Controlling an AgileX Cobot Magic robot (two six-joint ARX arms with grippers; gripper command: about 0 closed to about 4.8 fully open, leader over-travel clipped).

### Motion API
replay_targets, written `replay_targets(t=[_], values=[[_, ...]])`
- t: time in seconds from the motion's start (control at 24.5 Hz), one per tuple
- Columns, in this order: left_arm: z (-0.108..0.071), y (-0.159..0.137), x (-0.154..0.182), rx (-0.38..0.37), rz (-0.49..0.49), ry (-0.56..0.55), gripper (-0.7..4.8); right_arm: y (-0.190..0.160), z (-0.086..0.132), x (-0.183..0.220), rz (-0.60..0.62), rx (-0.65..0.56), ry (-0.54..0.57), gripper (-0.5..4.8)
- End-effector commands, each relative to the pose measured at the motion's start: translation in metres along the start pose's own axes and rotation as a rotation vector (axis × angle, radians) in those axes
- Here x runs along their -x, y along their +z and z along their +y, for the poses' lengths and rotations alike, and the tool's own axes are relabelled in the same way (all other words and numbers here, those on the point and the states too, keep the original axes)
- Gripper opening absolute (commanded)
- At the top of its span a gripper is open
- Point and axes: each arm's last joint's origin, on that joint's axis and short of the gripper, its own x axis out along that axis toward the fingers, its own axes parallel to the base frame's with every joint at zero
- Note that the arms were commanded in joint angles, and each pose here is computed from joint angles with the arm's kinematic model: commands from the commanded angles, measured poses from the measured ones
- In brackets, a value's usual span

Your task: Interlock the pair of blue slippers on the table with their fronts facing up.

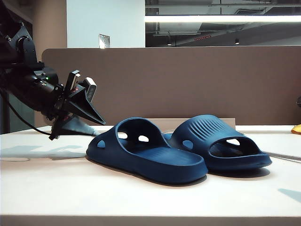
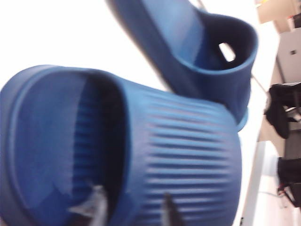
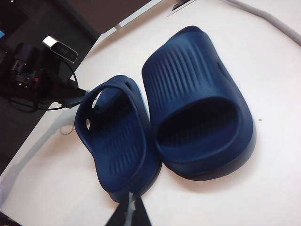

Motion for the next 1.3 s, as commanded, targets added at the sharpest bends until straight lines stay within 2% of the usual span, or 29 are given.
replay_targets(t=[0.04, 0.37, 0.57, 0.77, 1.02, 1.3], values=[[0.0, 0.002, 0.004, -0.014, -0.023, -0.02, 1.57, 0.001, 0.002, 0.0, -0.005, 0.006, 0.013, -0.01], [0.001, 0.003, 0.003, -0.06, -0.029, -0.018, 1.57, 0.001, 0.002, 0.0, -0.005, 0.006, 0.012, -0.01], [0.008, 0.0, -0.001, -0.039, -0.022, -0.036, 1.57, 0.001, 0.002, 0.0, -0.006, 0.006, 0.012, -0.01], [0.015, -0.004, -0.006, -0.012, -0.025, -0.095, 1.57, 0.001, 0.002, 0.0, -0.005, 0.006, 0.012, -0.01], [0.016, -0.004, -0.008, -0.016, -0.052, -0.172, 1.57, 0.001, 0.002, 0.0, -0.006, 0.006, 0.011, -0.01], [0.017, -0.004, -0.009, -0.019, -0.052, -0.171, 1.57, 0.002, 0.001, 0.0, -0.009, 0.006, 0.007, -0.01]])
